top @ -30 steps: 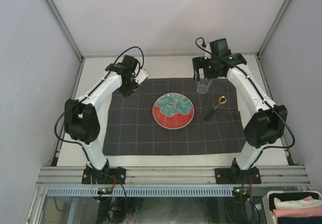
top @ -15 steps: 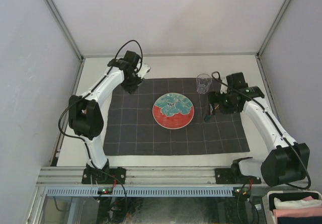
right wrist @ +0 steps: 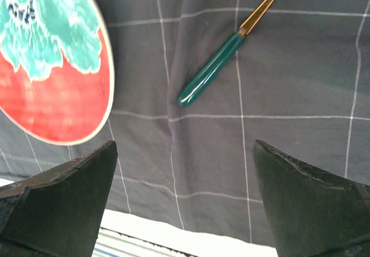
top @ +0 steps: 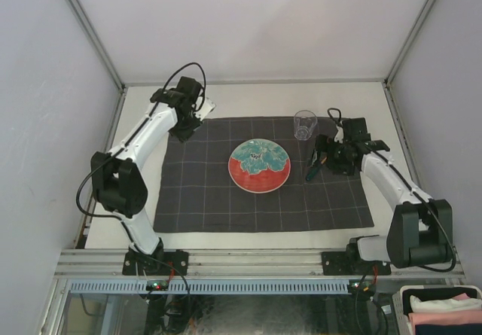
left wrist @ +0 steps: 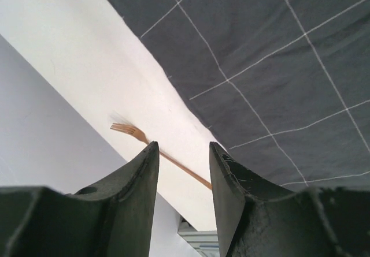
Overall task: Set the dinner table for one person
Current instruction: Adjust the spoon with the napkin.
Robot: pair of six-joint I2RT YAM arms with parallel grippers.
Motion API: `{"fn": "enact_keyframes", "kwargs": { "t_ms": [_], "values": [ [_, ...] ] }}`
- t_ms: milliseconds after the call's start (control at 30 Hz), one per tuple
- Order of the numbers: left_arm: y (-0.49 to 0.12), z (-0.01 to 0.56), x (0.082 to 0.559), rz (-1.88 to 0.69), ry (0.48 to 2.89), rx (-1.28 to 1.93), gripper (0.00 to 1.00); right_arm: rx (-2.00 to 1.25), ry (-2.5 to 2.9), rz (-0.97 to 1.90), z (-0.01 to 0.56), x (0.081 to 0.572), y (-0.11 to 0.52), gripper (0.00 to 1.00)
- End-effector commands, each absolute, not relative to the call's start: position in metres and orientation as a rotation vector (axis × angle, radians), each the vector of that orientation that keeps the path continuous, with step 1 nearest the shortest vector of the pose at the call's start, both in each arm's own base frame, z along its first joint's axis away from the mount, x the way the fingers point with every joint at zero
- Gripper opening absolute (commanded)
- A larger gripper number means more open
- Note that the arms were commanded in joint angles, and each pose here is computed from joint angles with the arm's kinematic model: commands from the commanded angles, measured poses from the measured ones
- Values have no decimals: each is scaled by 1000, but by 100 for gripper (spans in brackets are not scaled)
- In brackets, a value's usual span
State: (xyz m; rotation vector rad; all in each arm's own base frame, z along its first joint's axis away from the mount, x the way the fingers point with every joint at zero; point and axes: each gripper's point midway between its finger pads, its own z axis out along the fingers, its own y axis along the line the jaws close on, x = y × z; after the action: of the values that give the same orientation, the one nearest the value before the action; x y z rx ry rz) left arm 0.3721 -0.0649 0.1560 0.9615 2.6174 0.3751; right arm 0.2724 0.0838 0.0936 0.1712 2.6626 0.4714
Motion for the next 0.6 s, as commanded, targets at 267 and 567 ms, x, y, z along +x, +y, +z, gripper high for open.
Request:
{"fn": "enact_keyframes", "kwargs": {
  "t_ms": [267, 567],
  "values": [
    [-34, 172, 346, 534, 2617, 1107, 43, 666, 2527, 372, 71, 328, 86, 100],
    [-31, 205, 355, 583, 2585, 1030, 43, 736, 2532, 353, 39, 351, 74, 92]
  ]
}}
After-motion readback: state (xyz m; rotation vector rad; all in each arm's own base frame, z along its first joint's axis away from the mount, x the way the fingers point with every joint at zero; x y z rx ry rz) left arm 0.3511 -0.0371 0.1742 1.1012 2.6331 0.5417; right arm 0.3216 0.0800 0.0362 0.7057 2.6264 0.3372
